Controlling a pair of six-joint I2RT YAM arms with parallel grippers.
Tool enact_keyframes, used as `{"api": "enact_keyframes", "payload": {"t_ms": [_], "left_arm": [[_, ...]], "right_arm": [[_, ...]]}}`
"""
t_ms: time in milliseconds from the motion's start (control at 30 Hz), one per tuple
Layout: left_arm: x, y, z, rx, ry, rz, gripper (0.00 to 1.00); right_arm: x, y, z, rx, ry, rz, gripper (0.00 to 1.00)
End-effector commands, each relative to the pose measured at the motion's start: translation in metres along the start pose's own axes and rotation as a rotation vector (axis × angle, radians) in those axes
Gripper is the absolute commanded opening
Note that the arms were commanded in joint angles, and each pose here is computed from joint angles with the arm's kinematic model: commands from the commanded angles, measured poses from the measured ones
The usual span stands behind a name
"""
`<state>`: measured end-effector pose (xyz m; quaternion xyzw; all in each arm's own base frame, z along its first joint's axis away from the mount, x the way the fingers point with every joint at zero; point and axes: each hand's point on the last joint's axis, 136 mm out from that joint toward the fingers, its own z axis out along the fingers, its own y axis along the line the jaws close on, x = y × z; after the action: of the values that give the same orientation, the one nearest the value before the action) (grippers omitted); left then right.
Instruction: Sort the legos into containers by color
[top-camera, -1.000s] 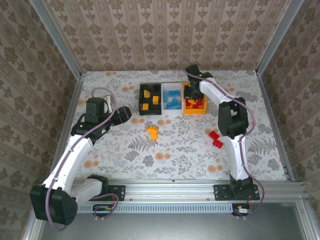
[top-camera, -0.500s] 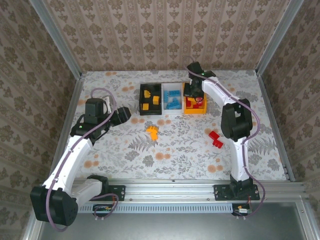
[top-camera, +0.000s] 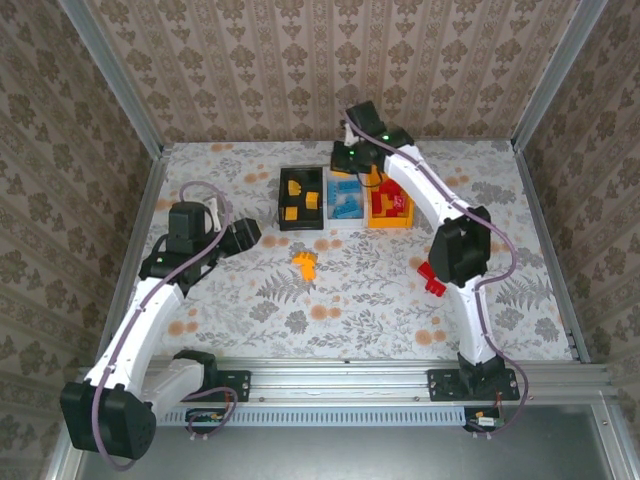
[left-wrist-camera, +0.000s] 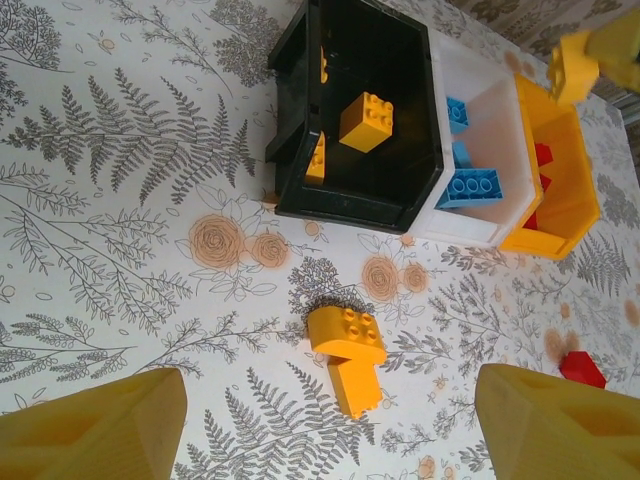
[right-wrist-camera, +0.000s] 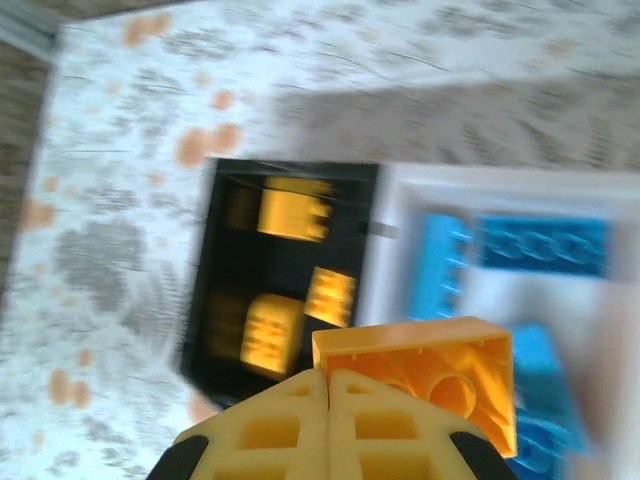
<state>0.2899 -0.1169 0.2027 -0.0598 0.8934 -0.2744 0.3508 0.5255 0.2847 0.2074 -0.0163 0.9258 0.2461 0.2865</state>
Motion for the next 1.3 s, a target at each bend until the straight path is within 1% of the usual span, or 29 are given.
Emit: {"api": "enact_keyframes", "payload": {"t_ms": [0, 133, 200, 233, 300, 333, 367, 433, 500, 633, 700, 800, 900, 967, 1033, 1133, 1200, 1267], "left_arm": [[0.01, 0.002, -0.003, 0.018, 0.007, -0.024, 0.78], [0.028, 0.01, 0.002, 0.015, 0.049, -0.044, 0.79], [0.034, 0.013, 0.001, 0.007, 0.061, -0.046, 0.8], [0.037, 0.015, 0.001, 0.002, 0.068, -0.046, 0.8], [0.041, 0.016, 0.001, 0.0, 0.076, -0.043, 0.83], [0.043, 0.017, 0.001, 0.001, 0.084, -0.043, 0.84], [0.046, 0.018, 0.003, 0.0, 0.093, -0.042, 0.86], [0.05, 0.017, 0.006, 0.001, 0.11, -0.033, 0.91], [0.053, 0.014, 0.011, 0.005, 0.129, -0.013, 0.99], [0.064, -0.001, 0.029, -0.018, 0.208, 0.094, 1.0], [0.072, -0.007, 0.042, -0.046, 0.259, 0.149, 1.0], [0.09, -0.02, 0.066, -0.061, 0.352, 0.213, 1.0], [0.106, -0.029, 0.089, -0.082, 0.429, 0.269, 1.0], [0.116, -0.03, 0.106, -0.112, 0.476, 0.304, 1.0], [0.12, -0.028, 0.119, -0.138, 0.503, 0.329, 1.0], [0.119, -0.027, 0.138, -0.162, 0.524, 0.359, 1.0], [0.118, -0.028, 0.149, -0.171, 0.538, 0.379, 0.99], [0.118, -0.029, 0.159, -0.183, 0.56, 0.397, 0.98]], "right_arm": [[0.018, 0.031, 0.032, -0.092, 0.073, 0.005, 0.03], [0.018, 0.051, 0.059, -0.159, 0.079, 0.028, 0.03], [0.019, 0.05, 0.073, -0.175, 0.086, 0.053, 0.04], [0.02, 0.049, 0.079, -0.177, 0.085, 0.062, 0.07], [0.02, 0.048, 0.085, -0.185, 0.081, 0.069, 0.27], [0.02, 0.049, 0.086, -0.191, 0.079, 0.07, 0.34], [0.02, 0.051, 0.086, -0.196, 0.079, 0.071, 0.38], [0.016, 0.053, 0.082, -0.204, 0.07, 0.064, 0.45], [0.013, 0.057, 0.073, -0.208, 0.062, 0.052, 0.47], [0.014, 0.059, 0.044, -0.194, 0.063, 0.014, 0.48], [0.014, 0.055, 0.018, -0.161, 0.034, -0.012, 0.48], [0.025, 0.025, -0.023, -0.065, -0.012, -0.029, 0.5], [0.052, -0.037, -0.062, 0.057, -0.013, 0.057, 0.51], [0.085, -0.085, -0.083, 0.127, 0.028, 0.151, 0.52], [0.117, -0.12, -0.103, 0.182, 0.058, 0.208, 0.54], [0.162, -0.154, -0.127, 0.26, 0.096, 0.231, 0.57], [0.183, -0.165, -0.138, 0.283, 0.111, 0.231, 0.58], [0.196, -0.174, -0.15, 0.306, 0.104, 0.235, 0.59]]}}
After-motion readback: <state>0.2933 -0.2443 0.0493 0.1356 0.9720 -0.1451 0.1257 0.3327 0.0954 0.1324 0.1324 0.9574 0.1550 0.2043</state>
